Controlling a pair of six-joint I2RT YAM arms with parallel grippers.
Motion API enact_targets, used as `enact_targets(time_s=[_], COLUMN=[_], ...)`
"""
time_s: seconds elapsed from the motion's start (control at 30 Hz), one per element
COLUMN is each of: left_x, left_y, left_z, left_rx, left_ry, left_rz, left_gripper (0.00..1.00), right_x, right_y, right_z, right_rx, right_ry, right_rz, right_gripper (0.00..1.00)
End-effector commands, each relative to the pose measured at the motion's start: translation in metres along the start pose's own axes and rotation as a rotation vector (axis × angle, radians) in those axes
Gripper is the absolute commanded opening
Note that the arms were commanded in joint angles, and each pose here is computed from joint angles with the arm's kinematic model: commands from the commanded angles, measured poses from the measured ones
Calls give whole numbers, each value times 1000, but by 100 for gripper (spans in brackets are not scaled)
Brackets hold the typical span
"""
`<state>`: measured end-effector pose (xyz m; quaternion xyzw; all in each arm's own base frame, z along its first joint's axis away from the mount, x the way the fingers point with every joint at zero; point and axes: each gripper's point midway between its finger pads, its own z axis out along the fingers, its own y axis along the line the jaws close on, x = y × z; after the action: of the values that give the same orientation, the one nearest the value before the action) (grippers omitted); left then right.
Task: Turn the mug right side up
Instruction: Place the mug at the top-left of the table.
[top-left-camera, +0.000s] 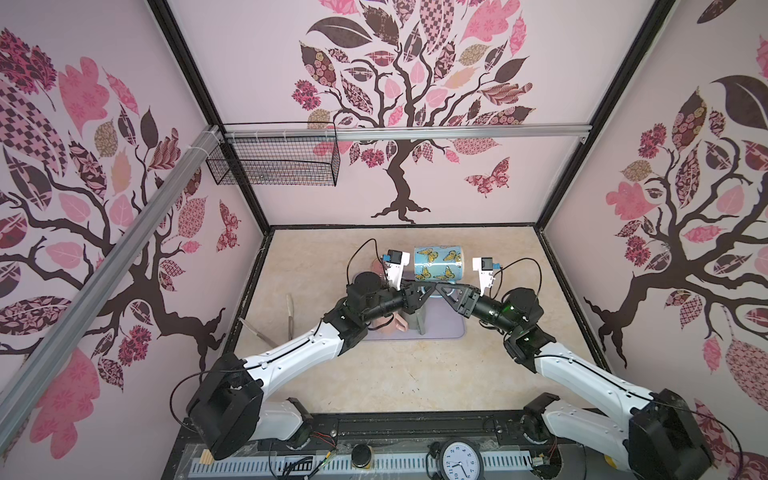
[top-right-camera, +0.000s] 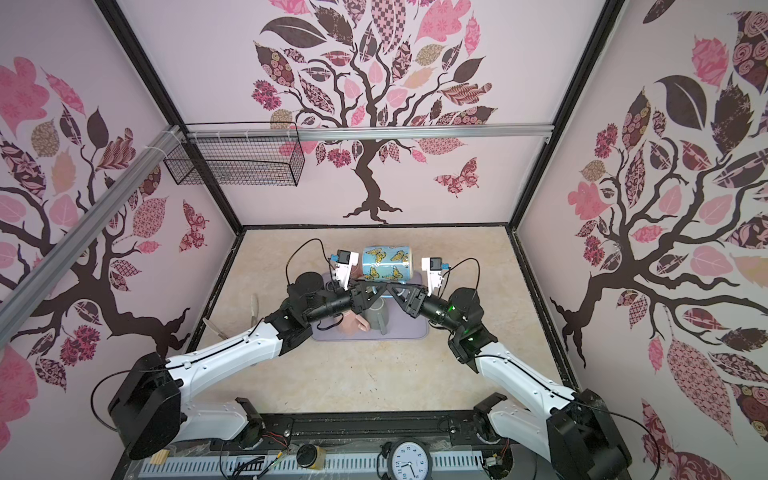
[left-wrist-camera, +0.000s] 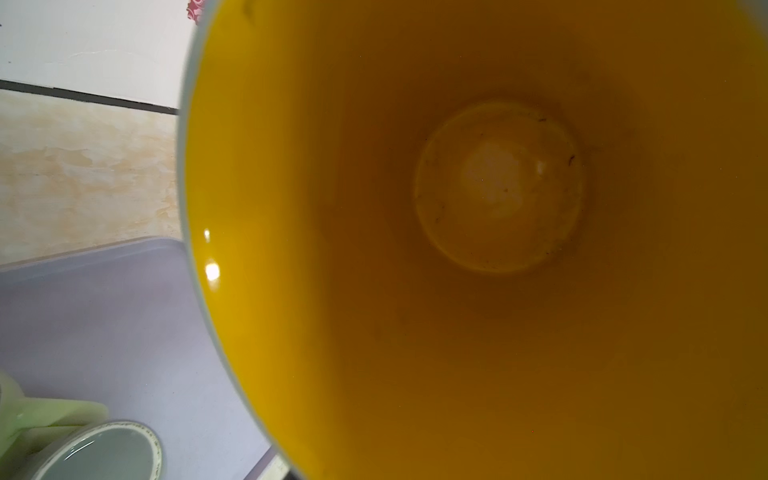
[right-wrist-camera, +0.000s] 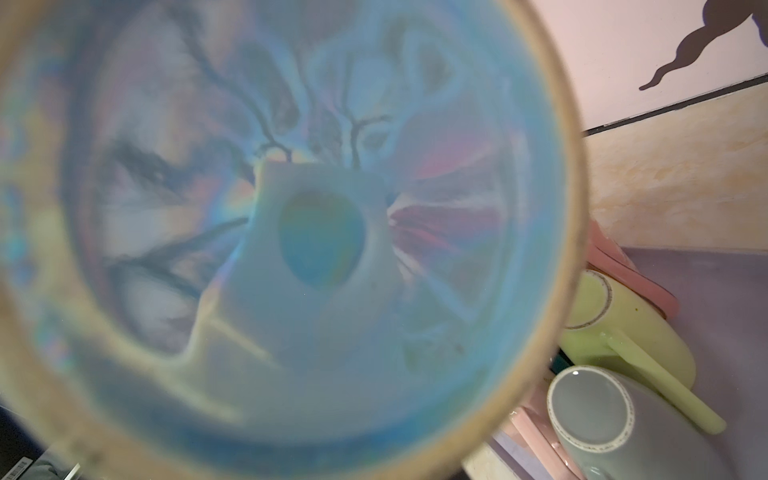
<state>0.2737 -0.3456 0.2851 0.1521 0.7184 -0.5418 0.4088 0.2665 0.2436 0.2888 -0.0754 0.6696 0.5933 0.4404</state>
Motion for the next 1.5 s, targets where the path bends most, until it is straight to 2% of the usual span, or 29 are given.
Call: enact_targets(time_s=[0.0, 0.03, 0.07, 0.5, 0.6, 0.63, 1.03, 1.47], left_x=[-18, -18, -19, -21, -23, -23, -24, -14], left_y=[-55, -56, -57, -61, -64, -66, -89, -109], left_z=[-2, -2, -3, -12, -13, -14, -27, -38], left_rx=[184, 186, 187, 184, 196, 204, 322, 428], left_ry=[-32, -33, -36, -48, -54, -55, -81, -33], left_rz=[121, 126, 128, 149, 158, 162, 208, 287], left_gripper=[18, 5, 0, 0, 0, 0, 0, 0], right_x=[-3, -3, -2, 7, 9, 9, 14, 14], right_y=[13, 13, 11, -4, -6, -7, -5, -6], right_z=[10, 10, 10, 10, 9, 9, 12, 16], right_rx=[-35, -37, -36, 10, 14, 15, -25, -25], right_ry=[28, 30, 34, 48, 51, 52, 66, 79], right_rz=[-49, -49, -47, -44, -44, -45, -2, 6], right_gripper=[0, 0, 0, 1, 14, 14, 12, 11])
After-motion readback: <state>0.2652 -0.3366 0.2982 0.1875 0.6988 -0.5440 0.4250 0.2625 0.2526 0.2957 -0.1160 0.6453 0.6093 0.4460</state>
